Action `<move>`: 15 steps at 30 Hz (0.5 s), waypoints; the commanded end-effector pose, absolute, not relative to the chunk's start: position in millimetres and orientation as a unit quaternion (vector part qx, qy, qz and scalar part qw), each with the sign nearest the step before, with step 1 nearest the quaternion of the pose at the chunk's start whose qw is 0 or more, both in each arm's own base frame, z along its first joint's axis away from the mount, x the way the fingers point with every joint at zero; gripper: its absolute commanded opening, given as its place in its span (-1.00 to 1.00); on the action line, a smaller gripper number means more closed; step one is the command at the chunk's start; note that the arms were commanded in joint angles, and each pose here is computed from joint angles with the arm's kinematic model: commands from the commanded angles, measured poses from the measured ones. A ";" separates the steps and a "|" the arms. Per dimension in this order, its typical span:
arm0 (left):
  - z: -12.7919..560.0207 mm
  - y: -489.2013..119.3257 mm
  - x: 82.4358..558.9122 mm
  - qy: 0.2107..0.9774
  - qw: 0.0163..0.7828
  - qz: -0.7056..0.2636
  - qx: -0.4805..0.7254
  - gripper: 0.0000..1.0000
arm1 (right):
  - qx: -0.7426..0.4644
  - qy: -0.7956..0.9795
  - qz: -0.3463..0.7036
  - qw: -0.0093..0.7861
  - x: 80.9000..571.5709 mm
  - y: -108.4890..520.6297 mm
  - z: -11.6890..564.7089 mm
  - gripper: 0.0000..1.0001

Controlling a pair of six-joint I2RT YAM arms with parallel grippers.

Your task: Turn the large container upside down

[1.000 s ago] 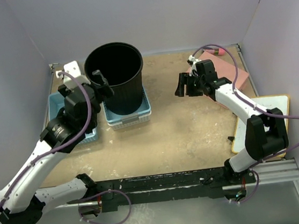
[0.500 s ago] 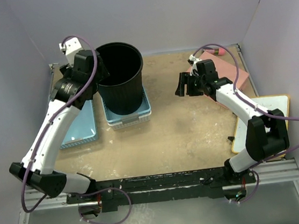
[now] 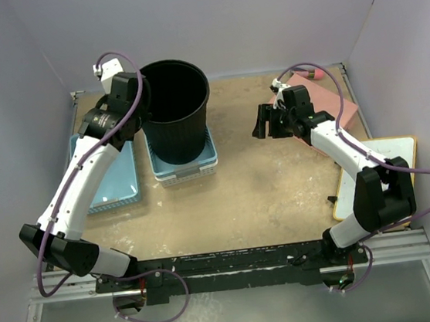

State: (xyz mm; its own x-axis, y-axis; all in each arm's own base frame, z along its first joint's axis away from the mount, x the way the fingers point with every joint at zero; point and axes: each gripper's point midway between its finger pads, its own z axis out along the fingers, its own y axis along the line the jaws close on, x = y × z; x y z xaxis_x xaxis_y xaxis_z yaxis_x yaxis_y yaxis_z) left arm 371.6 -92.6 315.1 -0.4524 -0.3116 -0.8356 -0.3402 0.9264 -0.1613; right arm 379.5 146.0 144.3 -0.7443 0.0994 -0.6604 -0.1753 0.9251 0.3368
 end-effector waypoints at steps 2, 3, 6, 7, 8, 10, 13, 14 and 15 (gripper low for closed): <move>358.7 -91.5 375.4 0.821 0.538 -0.013 -0.191 -0.78 | -0.028 0.901 0.192 0.388 383.4 144.6 170.2 0.43; 366.5 -90.2 375.1 0.816 0.546 -0.013 -0.188 -0.89 | -0.028 0.900 0.194 0.389 383.6 145.0 172.1 0.43; 389.0 -88.9 375.8 0.801 0.571 -0.020 -0.179 -1.00 | -0.027 0.896 0.198 0.397 384.1 146.1 179.6 0.43; 397.0 -89.0 375.9 0.795 0.580 -0.024 -0.176 -1.00 | -0.027 0.894 0.200 0.400 384.1 146.3 182.9 0.43; 405.7 -89.3 374.8 0.789 0.589 -0.031 -0.173 -1.00 | -0.028 0.892 0.200 0.403 383.8 146.2 185.7 0.43; 421.5 -91.0 372.9 0.776 0.608 -0.046 -0.163 -1.00 | -0.027 0.890 0.201 0.409 382.6 145.6 191.7 0.43; 440.7 -94.9 368.7 0.756 0.632 -0.073 -0.152 -1.00 | -0.027 0.885 0.202 0.419 380.3 144.5 201.2 0.43; 443.9 -95.0 367.8 0.752 0.636 -0.076 -0.152 -1.00 | -0.028 0.881 0.205 0.426 379.2 144.5 207.7 0.43; 445.6 -94.7 367.4 0.751 0.638 -0.077 -0.152 -1.00 | -0.030 0.877 0.208 0.432 378.1 145.1 213.6 0.43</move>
